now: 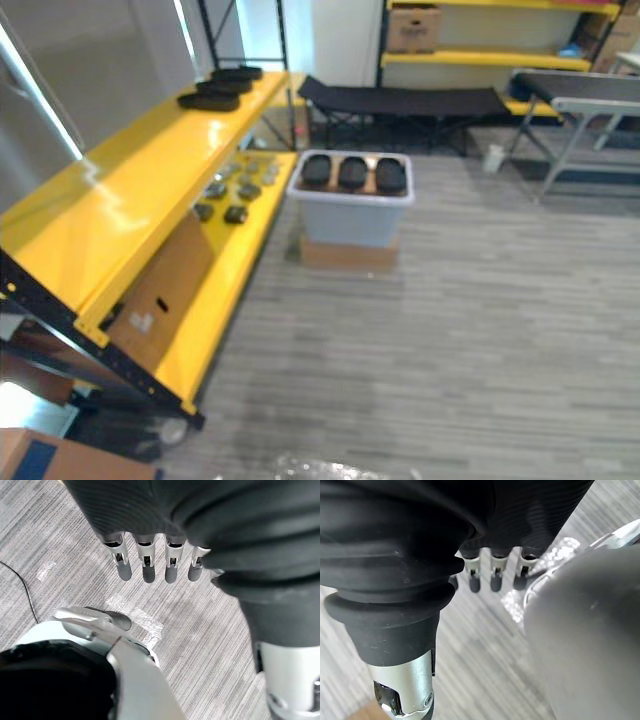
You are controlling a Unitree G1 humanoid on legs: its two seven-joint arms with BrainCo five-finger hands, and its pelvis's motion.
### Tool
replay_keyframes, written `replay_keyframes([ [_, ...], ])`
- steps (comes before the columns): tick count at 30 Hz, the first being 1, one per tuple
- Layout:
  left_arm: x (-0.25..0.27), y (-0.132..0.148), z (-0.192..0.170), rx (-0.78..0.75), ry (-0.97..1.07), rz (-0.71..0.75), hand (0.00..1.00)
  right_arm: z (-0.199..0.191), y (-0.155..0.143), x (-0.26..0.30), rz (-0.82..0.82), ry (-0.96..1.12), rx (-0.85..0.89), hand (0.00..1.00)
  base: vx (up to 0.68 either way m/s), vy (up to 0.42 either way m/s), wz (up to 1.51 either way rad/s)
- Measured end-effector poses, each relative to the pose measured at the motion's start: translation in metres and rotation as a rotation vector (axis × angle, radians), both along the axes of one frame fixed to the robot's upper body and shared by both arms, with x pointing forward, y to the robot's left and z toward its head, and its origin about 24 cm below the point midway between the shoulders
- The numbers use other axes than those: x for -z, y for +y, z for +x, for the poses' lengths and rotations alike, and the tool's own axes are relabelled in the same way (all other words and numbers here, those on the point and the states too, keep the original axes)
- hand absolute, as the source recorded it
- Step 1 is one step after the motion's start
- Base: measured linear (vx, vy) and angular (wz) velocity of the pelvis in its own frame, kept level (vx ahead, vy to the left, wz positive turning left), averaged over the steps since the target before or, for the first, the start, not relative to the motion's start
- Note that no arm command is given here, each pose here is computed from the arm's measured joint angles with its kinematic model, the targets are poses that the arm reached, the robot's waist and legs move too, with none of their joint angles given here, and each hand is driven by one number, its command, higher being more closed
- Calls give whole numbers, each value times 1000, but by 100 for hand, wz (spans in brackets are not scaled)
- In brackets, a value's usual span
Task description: Walk over and take plastic housings, then place them on the shelf
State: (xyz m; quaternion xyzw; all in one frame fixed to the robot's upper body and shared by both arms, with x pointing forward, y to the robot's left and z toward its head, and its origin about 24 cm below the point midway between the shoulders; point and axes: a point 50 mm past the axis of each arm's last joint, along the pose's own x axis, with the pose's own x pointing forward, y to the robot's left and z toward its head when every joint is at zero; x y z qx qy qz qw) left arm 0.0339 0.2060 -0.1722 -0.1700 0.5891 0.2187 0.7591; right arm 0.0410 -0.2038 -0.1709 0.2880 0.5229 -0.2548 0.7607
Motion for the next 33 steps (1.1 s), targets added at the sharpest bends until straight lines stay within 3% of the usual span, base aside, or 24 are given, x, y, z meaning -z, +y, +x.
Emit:
replay_keyframes([
  [12, -1, 3, 9, 11, -37, -5, 0, 24, 10, -1, 22, -50, -7, 0, -23, 3, 0],
  [33, -2, 3, 12, 43, -67, -12, 0, 22, 8, 0, 19, -20, -28, 0, -37, -1, 1],
])
